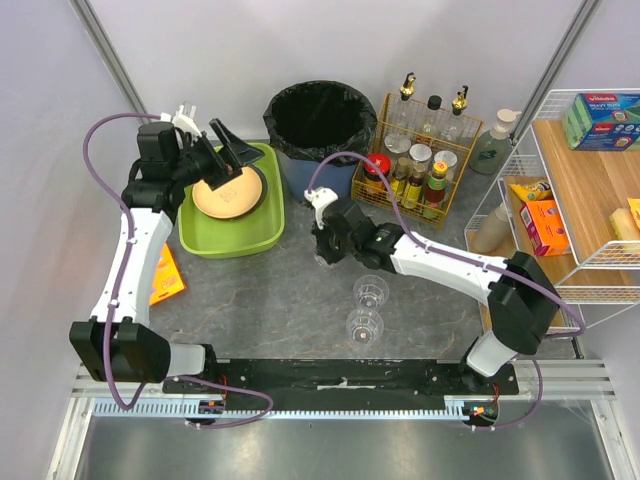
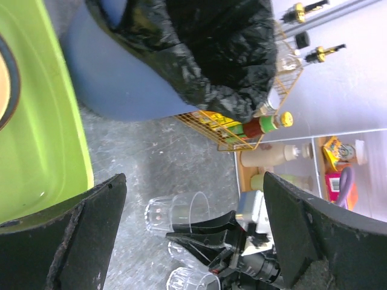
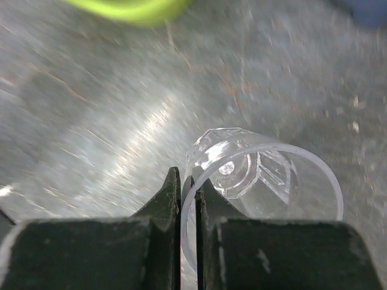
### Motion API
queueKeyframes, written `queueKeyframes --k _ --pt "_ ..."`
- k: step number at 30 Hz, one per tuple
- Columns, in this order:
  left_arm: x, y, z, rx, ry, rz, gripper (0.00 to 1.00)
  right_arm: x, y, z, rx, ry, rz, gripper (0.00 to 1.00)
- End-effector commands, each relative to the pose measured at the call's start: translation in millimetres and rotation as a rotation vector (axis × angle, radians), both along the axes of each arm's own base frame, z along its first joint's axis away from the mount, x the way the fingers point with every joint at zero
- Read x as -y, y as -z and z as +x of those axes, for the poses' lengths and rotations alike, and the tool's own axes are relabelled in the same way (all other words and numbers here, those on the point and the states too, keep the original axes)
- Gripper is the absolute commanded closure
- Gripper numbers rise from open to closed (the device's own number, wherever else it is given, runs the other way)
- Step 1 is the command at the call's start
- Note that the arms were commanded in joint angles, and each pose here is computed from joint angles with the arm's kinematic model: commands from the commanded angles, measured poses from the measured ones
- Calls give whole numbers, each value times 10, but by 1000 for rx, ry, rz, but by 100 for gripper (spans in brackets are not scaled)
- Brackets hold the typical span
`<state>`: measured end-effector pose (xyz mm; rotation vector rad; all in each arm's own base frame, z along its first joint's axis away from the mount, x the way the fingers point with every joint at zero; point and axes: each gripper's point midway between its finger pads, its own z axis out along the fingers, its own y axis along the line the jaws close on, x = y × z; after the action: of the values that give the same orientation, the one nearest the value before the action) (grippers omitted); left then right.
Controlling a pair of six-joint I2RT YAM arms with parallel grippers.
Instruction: Clear the kitchen counter
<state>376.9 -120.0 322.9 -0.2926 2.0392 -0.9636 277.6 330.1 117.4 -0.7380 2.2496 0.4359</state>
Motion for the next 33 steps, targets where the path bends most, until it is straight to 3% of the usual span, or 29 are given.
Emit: queueKeyframes --k 1,6,8,12,15,26,33 --pt "213 -634 -190 157 129 -77 1 -485 -1290 165 190 -70 344 100" --pt "360 -1010 -401 235 248 -140 1 -501 -2075 163 288 -97 555 100" --pt "397 -1188 -477 276 275 -163 1 -411 -2462 189 328 -69 706 100" --pt "406 -1410 -533 319 275 -190 1 -108 -2932 296 271 -17 1076 100" --pt "412 -1468 -525 323 272 -208 1 14 -3188 323 231 -61 1249 100" --pt "813 -1383 -707 303 422 -246 1 -27 -3838 23 168 -351 1549 100" --pt "864 -1271 -697 277 418 -233 1 26 -3898 -101 138 -406 1617 100"
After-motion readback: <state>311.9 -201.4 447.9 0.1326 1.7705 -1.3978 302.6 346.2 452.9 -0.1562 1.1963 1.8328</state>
